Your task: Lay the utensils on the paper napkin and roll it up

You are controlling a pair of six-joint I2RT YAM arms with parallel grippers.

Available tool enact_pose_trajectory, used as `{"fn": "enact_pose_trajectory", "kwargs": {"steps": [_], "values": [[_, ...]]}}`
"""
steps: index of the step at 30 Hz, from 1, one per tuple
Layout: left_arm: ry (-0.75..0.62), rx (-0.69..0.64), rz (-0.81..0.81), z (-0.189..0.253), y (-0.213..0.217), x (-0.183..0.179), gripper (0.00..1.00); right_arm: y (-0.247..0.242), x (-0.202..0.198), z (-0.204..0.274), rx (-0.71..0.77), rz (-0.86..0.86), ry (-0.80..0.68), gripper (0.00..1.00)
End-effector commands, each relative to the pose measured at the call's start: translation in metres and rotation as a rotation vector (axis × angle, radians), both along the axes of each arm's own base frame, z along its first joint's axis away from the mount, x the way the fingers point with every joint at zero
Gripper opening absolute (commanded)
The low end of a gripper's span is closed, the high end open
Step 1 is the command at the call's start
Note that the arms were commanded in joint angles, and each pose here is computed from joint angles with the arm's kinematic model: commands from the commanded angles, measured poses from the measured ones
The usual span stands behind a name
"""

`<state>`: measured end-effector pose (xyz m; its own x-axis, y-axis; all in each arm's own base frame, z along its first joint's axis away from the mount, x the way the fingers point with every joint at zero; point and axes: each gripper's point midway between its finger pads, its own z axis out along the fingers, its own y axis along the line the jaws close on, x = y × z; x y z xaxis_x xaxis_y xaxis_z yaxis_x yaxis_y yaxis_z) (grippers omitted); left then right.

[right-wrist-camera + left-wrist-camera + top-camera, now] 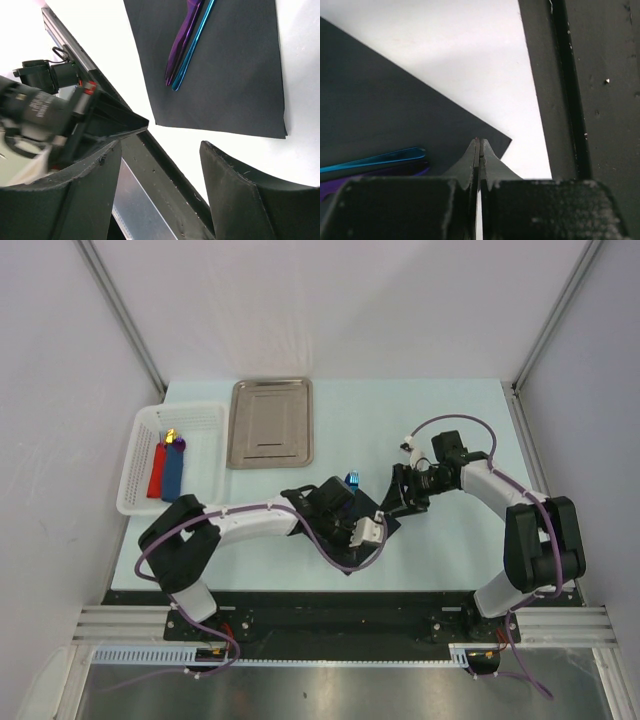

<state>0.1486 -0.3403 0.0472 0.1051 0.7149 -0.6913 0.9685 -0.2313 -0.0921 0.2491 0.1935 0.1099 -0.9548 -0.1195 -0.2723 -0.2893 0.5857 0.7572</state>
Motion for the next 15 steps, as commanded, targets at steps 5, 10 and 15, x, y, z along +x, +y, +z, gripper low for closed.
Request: {"fn": "enact_pose_trajectory", "kwargs": {"steps": [5,10,15], "values": [[-0.063,-0.064,-0.065,0.026,-0.004,-0.008,0.26,0.005,0.010,0.004,0.000,0.001,-0.026,0.71],[-0.065,0.049,-0.064,0.010,-0.003,-0.019,0.39,0.003,0.012,0.002,-0.022,-0.006,-0.032,0.73],[-0.109,0.112,-0.048,-0.003,0.003,-0.019,0.37,0.003,0.012,0.001,-0.024,-0.008,-0.031,0.74]]}}
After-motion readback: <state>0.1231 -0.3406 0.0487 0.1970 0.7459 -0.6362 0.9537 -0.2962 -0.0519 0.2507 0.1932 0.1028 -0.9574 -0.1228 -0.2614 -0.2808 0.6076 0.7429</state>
